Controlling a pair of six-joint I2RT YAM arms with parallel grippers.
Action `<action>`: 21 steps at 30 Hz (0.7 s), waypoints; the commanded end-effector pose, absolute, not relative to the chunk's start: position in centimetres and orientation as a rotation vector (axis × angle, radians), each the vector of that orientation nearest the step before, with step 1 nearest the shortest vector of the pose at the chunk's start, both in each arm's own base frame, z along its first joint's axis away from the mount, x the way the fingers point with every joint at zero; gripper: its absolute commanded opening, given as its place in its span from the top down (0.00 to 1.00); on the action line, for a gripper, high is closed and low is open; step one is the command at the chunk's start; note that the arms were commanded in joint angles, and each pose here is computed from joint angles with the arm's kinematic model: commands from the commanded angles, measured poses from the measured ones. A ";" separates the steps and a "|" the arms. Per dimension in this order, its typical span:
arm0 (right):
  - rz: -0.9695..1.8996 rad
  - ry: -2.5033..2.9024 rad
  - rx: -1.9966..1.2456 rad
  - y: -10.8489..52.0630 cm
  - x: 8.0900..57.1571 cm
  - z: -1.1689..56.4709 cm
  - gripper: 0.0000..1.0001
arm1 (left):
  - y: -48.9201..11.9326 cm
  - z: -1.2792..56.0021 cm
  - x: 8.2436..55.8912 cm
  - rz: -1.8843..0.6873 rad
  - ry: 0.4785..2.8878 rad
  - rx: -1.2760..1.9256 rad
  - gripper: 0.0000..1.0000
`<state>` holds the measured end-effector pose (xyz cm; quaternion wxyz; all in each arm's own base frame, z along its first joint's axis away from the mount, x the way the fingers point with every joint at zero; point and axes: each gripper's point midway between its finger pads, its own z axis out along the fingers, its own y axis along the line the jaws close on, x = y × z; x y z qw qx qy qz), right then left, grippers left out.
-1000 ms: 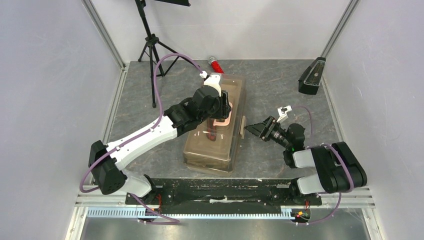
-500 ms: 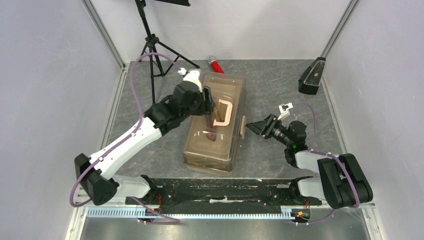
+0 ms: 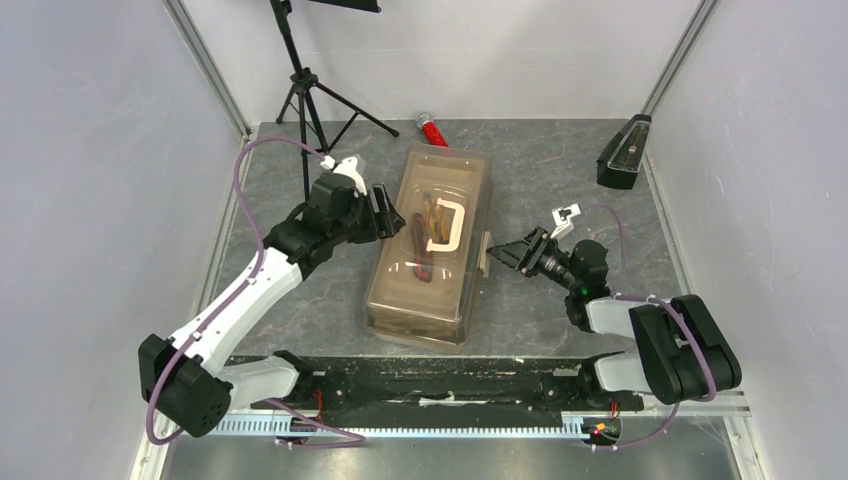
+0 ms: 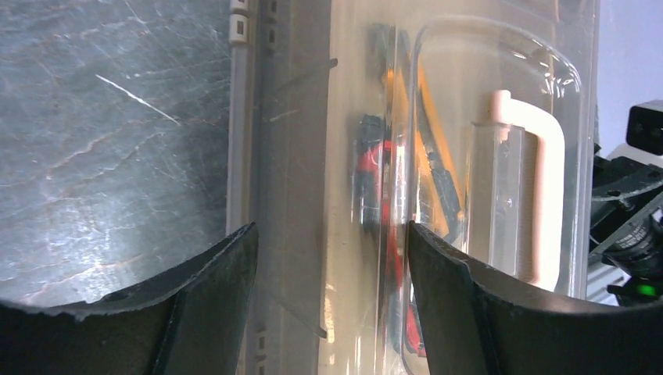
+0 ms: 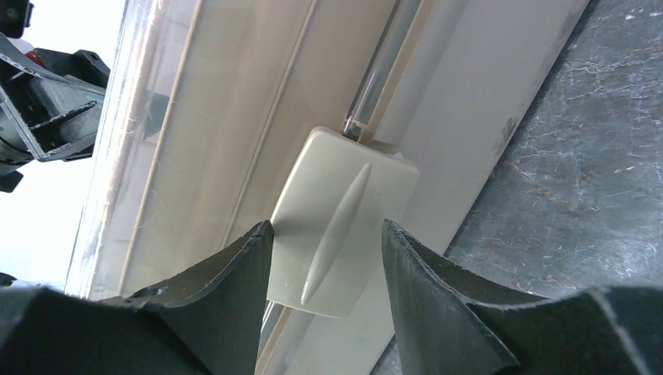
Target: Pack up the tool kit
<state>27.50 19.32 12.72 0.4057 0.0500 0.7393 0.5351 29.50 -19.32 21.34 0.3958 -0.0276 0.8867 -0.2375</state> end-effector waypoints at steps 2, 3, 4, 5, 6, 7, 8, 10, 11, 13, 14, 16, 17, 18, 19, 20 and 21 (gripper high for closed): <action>1.405 1.803 0.061 20.5 27.7 14.5 0.44 | -21.0 20.1 29.3 -0.757 2.271 -0.110 0.27; 1.414 1.804 0.061 20.7 27.5 14.3 0.44 | -21.3 19.7 29.2 -0.772 2.279 -0.114 0.27; 1.424 1.808 0.065 20.8 27.4 14.1 0.44 | -21.6 19.3 29.1 -0.793 2.285 -0.123 0.27; 1.438 1.808 0.070 21.0 27.2 14.0 0.45 | -21.8 18.8 29.0 -0.810 2.292 -0.131 0.28; 1.458 1.801 0.075 21.1 27.0 14.0 0.45 | -22.0 18.3 28.9 -0.830 2.301 -0.136 0.29; 1.486 1.788 0.079 21.3 26.7 14.1 0.45 | -22.2 17.9 28.8 -0.847 2.311 -0.144 0.30; 1.518 1.764 0.084 21.4 26.4 14.5 0.45 | -22.5 17.5 28.6 -0.866 2.320 -0.150 0.31; 1.584 1.747 0.102 21.8 25.9 14.7 0.46 | -23.1 16.8 28.3 -0.914 2.330 -0.162 0.33; 1.613 1.729 0.107 21.9 25.6 15.0 0.47 | -23.2 16.5 28.1 -0.929 2.335 -0.170 0.34; 1.652 1.714 0.120 22.2 25.2 15.0 0.47 | -23.3 16.0 28.0 -0.943 2.343 -0.179 0.34; 1.666 1.713 0.122 22.3 25.1 15.0 0.47 | -23.3 15.8 27.9 -0.945 2.349 -0.183 0.35; 1.682 1.703 0.112 22.7 25.0 15.1 0.47 | -23.5 15.5 27.7 -0.957 2.352 -0.184 0.35; 1.693 1.696 0.104 22.9 25.0 15.2 0.47 | -23.7 15.4 27.6 -0.969 2.355 -0.184 0.35; 1.711 1.685 0.093 23.2 24.9 15.5 0.47 | -23.8 15.2 27.5 -0.980 2.358 -0.185 0.35; 1.730 1.669 0.084 23.5 25.0 15.9 0.47 | -24.0 15.1 27.5 -0.988 2.362 -0.186 0.35; 1.746 1.652 0.073 23.7 25.0 16.3 0.47 | -24.2 14.9 27.4 -0.997 2.363 -0.186 0.35; 1.761 1.640 0.069 23.9 25.0 16.6 0.47 | -24.3 14.8 27.4 -1.003 2.367 -0.191 0.35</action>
